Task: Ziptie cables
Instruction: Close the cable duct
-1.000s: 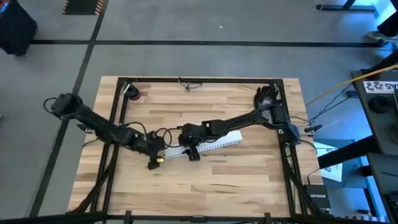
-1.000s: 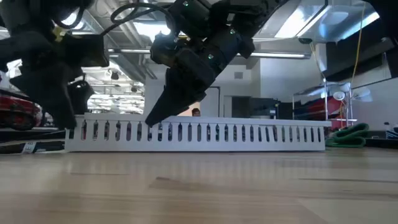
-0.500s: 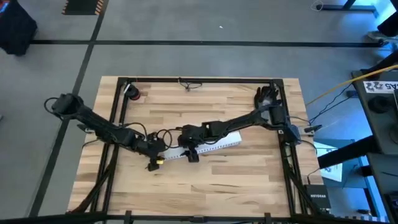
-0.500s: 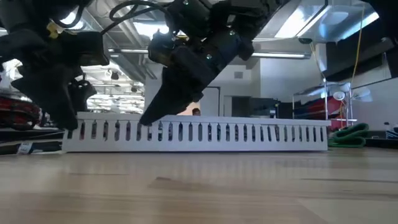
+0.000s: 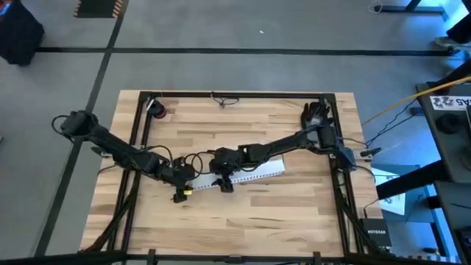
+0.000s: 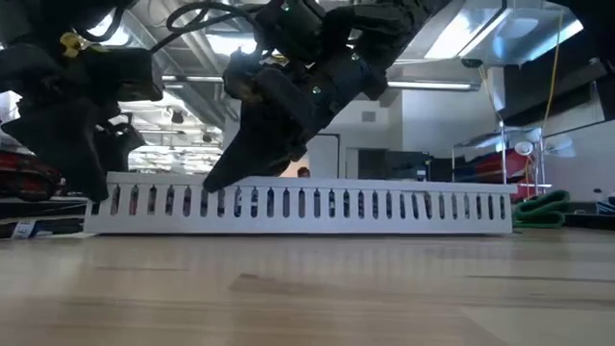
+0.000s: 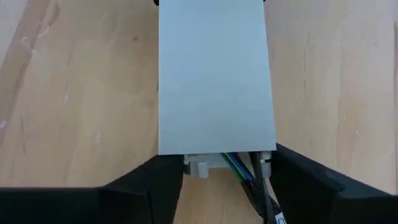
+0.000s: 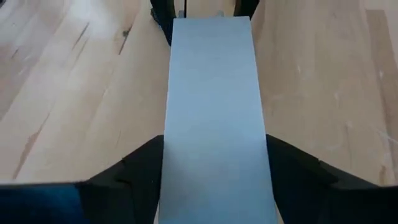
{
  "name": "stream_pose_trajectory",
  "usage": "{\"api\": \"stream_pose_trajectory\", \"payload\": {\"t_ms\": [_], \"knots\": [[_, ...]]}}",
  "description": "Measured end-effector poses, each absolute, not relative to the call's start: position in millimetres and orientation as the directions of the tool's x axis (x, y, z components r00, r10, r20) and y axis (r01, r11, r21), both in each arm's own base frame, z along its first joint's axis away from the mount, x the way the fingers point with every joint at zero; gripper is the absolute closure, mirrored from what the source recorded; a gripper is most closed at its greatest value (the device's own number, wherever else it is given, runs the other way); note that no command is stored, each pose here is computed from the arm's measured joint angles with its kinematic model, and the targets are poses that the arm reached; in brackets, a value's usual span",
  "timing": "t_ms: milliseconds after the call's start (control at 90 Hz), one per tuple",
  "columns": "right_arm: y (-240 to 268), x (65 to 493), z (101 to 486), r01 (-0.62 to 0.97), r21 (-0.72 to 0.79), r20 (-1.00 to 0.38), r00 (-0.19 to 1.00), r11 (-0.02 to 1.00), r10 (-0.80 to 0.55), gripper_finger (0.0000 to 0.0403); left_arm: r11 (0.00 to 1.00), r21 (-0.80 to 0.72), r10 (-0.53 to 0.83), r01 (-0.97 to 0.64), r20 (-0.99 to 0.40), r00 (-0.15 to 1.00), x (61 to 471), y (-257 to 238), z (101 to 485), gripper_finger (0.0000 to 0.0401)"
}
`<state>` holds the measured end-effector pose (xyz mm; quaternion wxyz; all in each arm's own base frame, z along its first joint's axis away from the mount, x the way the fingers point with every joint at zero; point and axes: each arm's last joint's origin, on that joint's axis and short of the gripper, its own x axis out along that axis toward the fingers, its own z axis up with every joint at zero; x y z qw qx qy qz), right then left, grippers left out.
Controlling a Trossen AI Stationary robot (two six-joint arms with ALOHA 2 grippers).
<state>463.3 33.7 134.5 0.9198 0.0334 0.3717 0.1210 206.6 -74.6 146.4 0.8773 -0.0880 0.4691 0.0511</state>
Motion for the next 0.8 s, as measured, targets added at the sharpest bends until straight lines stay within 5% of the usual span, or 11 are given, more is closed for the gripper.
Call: {"api": "stream_pose_trajectory", "payload": {"t_ms": [222,356,589,800], "knots": [[33.7,465.3,135.3,-0.21,0.13,-0.663,0.708,0.969,0.243,0.0162,0.974,-0.127,-0.005,-0.189,-0.842,0.54,206.6,-73.4,141.8,0.0151],[30.9,465.2,135.3,-0.193,0.124,-0.673,0.704,0.973,0.225,0.0162,0.973,-0.138,-0.037,-0.187,-0.887,0.461,202.0,-73.8,156.8,0.014],[29.1,464.3,135.1,-0.186,0.126,-0.682,0.697,0.974,0.221,0.0162,0.968,-0.132,-0.007,-0.215,-0.868,0.497,181.5,-74.6,188.0,0.0139],[29.2,464.0,135.2,-0.185,0.128,-0.684,0.695,0.974,0.222,0.0162,0.956,-0.113,0.026,-0.271,-0.886,0.463,169.2,-78.9,171.5,0.0139]]}}
